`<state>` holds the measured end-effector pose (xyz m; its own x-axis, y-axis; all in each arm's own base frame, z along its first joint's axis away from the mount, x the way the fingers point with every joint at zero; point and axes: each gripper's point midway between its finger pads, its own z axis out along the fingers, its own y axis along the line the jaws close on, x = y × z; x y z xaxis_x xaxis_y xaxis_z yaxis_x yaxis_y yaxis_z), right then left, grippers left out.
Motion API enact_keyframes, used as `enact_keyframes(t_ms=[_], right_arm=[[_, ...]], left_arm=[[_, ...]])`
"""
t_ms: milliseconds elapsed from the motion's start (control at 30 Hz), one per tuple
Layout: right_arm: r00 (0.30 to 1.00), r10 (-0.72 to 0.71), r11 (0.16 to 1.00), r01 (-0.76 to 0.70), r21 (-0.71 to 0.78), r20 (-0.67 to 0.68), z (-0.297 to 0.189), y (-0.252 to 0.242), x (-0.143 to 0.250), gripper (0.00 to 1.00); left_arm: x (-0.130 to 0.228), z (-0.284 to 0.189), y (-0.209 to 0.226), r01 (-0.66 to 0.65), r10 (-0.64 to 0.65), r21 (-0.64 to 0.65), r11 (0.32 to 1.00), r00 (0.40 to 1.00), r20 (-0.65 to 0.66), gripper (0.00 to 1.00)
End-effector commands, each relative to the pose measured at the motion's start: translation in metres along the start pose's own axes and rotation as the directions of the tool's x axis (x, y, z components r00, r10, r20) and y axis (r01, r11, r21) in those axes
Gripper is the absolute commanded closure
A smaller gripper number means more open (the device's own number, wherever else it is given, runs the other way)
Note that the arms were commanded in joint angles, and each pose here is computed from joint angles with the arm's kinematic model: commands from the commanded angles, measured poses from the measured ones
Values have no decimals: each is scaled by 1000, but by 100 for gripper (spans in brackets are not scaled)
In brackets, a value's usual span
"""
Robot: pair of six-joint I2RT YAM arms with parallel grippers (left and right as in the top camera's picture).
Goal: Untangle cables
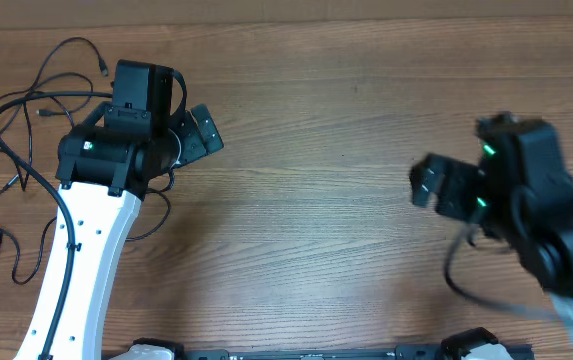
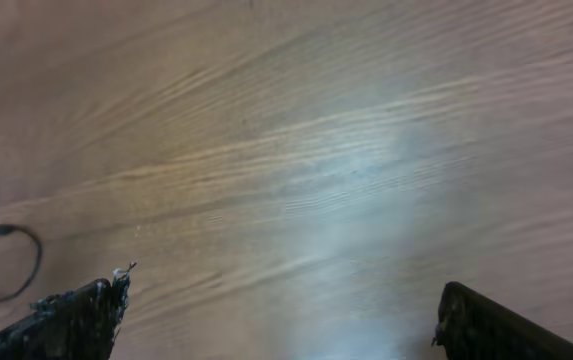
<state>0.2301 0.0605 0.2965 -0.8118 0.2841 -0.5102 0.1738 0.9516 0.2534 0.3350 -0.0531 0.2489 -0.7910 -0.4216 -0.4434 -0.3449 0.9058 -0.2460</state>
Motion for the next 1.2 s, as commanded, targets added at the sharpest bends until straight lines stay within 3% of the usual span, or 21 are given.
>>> enact_keyframes(t_ms=[0,200,500,1167], right_arm=[[995,7,999,-3,-38,97,-37,-12,9,0],[982,53,995,-36,-96,183,-68,-20,20,0],[998,37,999,-37,-10,47,-61,-38,52,0],[995,3,1000,-2,-17,102,-63,-36,40,0]], left_arm=[[0,-2,4,5,-5,-14,1000,1000,12,0],[0,-2,4,5,-5,-14,1000,1000,12,1],[0,-2,4,5,-5,-14,1000,1000,12,1],[0,-2,4,5,-5,-14,1000,1000,12,1]])
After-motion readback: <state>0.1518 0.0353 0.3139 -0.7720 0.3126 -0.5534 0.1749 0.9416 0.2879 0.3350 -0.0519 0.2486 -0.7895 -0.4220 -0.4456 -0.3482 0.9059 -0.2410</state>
